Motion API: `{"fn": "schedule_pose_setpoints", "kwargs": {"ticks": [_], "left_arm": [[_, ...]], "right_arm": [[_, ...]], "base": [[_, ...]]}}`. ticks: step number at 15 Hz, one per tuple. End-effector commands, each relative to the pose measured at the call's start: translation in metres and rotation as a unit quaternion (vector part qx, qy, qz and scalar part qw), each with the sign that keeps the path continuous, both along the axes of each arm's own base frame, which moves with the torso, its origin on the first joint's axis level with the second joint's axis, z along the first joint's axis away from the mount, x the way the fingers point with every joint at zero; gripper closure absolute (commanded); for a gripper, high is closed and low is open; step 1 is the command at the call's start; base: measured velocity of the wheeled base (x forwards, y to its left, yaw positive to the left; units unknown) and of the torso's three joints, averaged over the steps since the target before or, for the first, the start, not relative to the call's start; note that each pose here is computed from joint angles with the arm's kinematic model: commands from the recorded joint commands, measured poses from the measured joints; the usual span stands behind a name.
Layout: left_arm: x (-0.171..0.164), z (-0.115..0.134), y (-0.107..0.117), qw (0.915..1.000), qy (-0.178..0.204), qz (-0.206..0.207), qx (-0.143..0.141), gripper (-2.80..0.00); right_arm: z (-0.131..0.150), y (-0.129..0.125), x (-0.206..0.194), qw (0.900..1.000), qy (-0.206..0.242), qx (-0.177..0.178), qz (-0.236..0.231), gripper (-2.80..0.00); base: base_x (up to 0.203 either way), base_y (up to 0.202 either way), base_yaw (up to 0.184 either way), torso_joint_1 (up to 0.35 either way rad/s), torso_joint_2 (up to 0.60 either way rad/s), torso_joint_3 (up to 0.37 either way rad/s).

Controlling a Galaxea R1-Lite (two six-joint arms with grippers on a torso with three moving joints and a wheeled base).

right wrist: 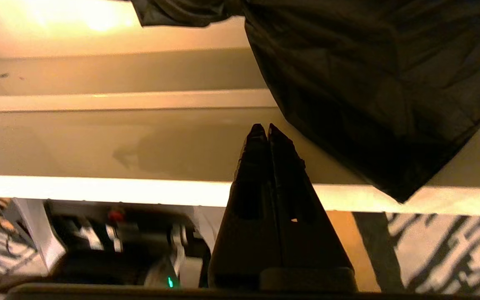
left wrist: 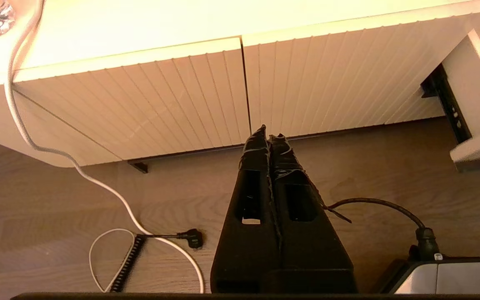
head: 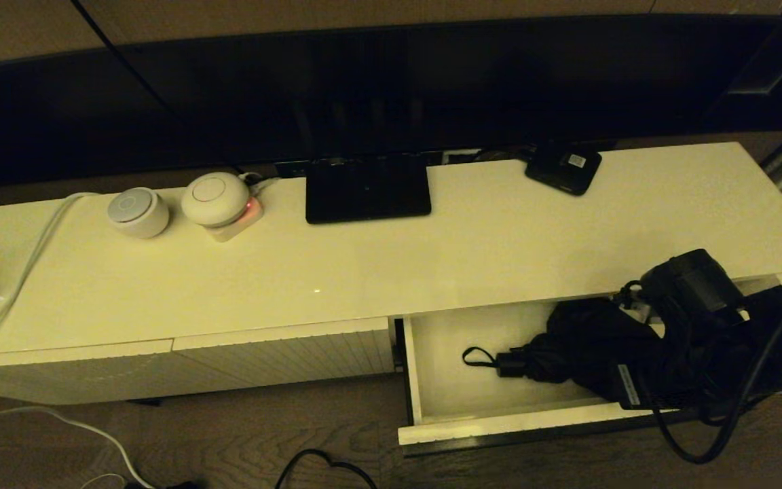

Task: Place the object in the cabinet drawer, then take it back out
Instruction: Open the drawer

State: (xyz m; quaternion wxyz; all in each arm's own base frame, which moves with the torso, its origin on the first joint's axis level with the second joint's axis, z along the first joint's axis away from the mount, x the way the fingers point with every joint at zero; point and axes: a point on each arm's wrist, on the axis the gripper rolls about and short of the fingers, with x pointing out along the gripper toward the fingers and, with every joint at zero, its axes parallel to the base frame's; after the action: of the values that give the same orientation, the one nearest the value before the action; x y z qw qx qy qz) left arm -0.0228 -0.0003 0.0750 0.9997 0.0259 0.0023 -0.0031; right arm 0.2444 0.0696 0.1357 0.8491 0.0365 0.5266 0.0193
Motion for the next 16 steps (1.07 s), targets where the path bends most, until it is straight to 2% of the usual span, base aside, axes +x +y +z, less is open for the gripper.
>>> {"fn": "schedule_pose_setpoints", "kwargs": {"ticks": [1,6,9,14,16], "left_arm": [[0.0,-0.001,0.0,1.0,0.001,0.0,0.0,0.0],[0.0,-0.001,0.0,1.0,0.001,0.0,0.001,0.0],[0.0,-0.001,0.0,1.0,0.001,0.0,0.0,0.0],[0.0,-0.001,0.0,1.0,0.001,0.0,0.001,0.0],[0.0,-0.001,0.0,1.0,0.001,0.0,0.0,0.0]], "right_arm": [[0.002,0.0,-0.002,1.0,0.007,-0.002,0.0,0.0],[0.002,0.0,-0.009,0.999,0.042,-0.012,0.006,0.0],[-0.009,0.003,-0.015,0.996,0.085,-0.021,0.017,0.0],[-0.021,0.001,-0.021,0.993,0.111,-0.033,0.017,0.0],[-0.025,0.0,-0.026,0.991,0.122,-0.042,0.032,0.0]], "base": [[0.0,0.0,0.0,0.0,0.0,0.0],[0.0,0.0,0.0,0.0,0.0,0.0],[0.0,0.0,0.0,0.0,0.0,0.0],[0.0,0.0,0.0,0.0,0.0,0.0],[0.0,0.0,0.0,0.0,0.0,0.0]]}}
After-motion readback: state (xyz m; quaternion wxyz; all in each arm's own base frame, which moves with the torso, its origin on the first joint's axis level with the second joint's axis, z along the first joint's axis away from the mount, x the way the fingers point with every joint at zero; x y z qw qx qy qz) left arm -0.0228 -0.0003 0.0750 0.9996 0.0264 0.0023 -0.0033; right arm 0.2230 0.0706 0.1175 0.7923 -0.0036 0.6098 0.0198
